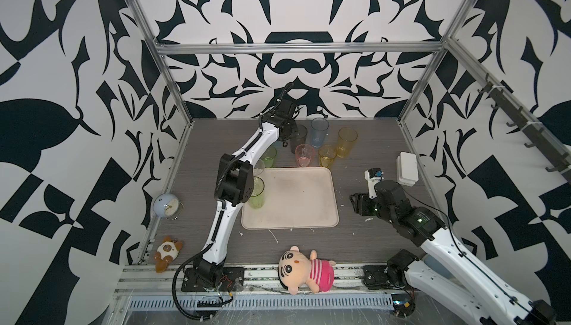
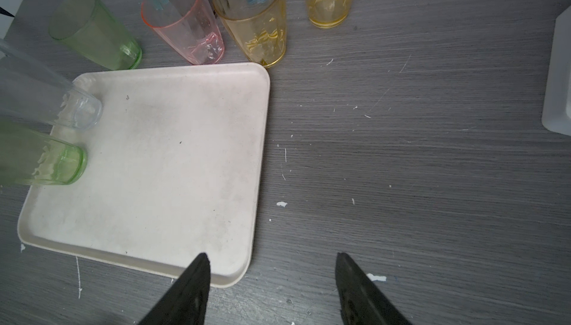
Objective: Place the glasses into the tray
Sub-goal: Pick up the glass from the top-center of the table, then place the glass on the tray.
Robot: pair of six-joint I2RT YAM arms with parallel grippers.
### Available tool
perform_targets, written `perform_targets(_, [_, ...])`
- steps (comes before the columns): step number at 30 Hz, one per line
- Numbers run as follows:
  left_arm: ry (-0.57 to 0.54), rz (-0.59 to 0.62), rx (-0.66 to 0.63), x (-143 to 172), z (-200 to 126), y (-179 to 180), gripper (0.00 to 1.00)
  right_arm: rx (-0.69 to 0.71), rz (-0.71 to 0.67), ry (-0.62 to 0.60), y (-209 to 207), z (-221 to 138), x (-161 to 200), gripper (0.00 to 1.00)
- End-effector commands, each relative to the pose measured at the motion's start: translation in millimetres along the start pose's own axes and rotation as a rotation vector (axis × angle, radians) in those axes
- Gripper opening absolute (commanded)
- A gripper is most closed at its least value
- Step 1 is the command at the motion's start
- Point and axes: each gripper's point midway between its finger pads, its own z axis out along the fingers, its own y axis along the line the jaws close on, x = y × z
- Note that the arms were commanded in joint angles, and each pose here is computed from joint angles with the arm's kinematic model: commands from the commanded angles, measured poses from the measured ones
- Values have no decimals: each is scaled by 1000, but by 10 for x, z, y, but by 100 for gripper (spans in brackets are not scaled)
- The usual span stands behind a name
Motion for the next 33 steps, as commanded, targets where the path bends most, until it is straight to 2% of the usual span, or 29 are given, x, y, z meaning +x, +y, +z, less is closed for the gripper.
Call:
perform_targets(1, [-20,-2,-11,-47,-103,18,29,-9,11,-24,20,-39,-50,67])
perform_targets(9, [-65,8,-2,-185,-323,-25,17,-12,20,-22,22,-39,-41,67])
perform_targets(17, [-112,17,31,-320,-748,-108,4,-29,35,-25,56,-1,-50,67])
perform_targets(23, [-134,24,51,-354,-1145,-139,1,-37,41,-19,91,44,-69,67])
perform_targets(27, [-121,47,80,-324,-1381,-190,0,-42,45,-21,107,68,-86,67])
perform_targets(33, [-84,77,55,-184,-1766,-103,0,-57,51,-29,151,76,-134,67])
